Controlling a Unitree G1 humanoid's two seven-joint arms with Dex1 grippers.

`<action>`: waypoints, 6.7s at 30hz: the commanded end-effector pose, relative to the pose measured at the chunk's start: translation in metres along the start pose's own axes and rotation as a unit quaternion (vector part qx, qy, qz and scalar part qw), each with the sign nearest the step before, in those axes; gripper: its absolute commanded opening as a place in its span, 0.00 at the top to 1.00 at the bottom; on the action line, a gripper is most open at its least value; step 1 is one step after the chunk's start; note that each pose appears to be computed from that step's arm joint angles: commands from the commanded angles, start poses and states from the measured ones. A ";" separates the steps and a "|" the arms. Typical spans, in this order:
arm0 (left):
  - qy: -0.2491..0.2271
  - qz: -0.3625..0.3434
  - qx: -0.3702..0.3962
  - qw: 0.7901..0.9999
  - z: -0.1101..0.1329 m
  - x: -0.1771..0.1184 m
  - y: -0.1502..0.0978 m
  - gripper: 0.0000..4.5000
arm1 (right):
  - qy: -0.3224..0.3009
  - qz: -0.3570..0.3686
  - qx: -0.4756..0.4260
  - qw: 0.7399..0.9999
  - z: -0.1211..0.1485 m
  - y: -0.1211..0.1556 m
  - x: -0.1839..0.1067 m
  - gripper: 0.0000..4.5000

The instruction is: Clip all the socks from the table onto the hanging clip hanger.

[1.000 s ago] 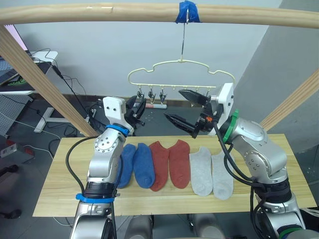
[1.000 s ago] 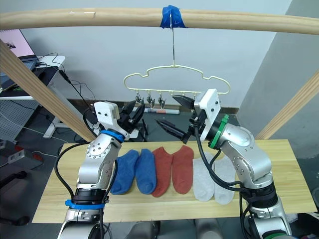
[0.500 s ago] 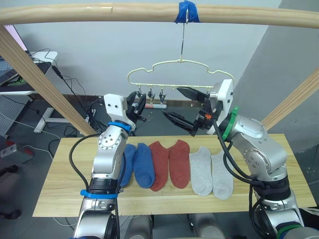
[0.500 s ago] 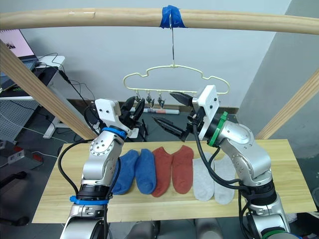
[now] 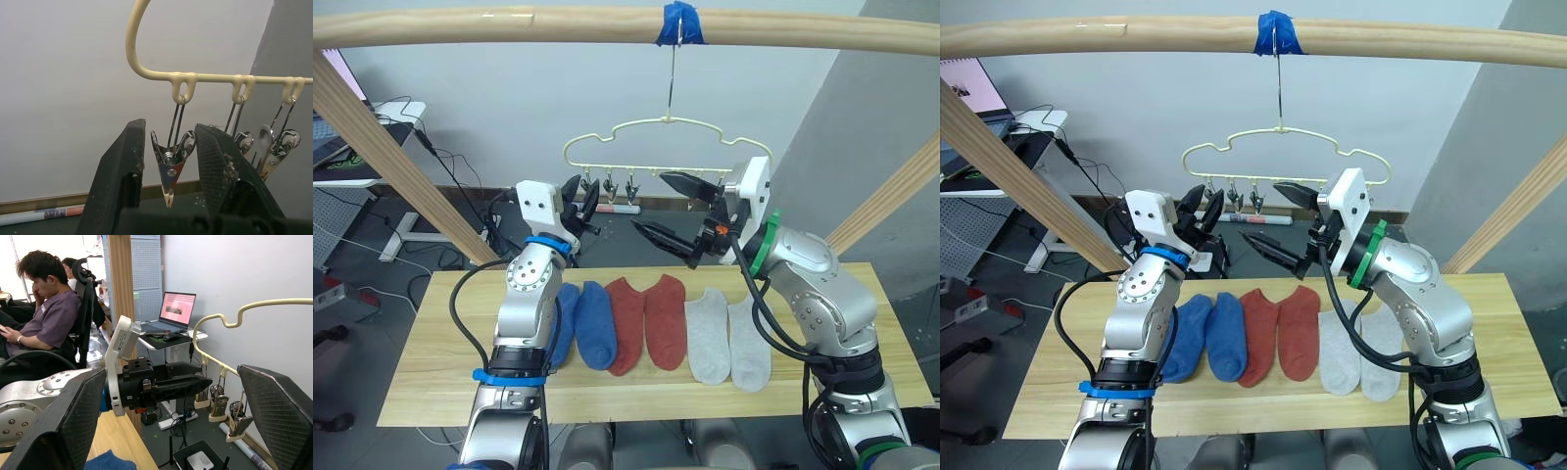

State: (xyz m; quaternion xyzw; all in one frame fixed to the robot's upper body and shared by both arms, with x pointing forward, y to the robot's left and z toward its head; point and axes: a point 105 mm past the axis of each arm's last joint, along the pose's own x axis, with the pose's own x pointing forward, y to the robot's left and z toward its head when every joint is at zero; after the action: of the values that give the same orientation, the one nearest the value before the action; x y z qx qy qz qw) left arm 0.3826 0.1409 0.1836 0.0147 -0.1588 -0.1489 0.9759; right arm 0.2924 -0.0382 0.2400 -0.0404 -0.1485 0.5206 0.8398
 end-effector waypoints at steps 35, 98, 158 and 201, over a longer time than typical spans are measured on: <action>0.002 -0.013 0.029 0.999 0.011 -0.016 0.010 1.00 | 0.014 -0.024 0.004 1.000 -0.007 -0.004 -0.015 0.00; -0.026 0.026 0.012 0.999 0.013 0.010 0.006 0.19 | -0.009 -0.001 -0.009 1.000 0.012 0.002 -0.005 0.00; -0.051 0.008 0.020 0.998 0.024 0.014 0.000 0.31 | -0.008 -0.006 -0.011 1.000 0.012 -0.002 -0.005 0.00; 0.178 -0.200 -0.066 0.961 0.026 -0.033 -0.014 1.00 | 0.474 -0.068 -0.020 0.878 -0.183 -0.035 -0.172 0.00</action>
State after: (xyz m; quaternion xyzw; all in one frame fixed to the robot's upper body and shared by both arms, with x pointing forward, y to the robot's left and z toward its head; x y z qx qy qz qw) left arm 0.3493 0.1346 0.1927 0.0193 0.0148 -0.3229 0.9461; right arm 0.3044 -0.1811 0.0400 -0.2638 0.2396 0.3796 0.8537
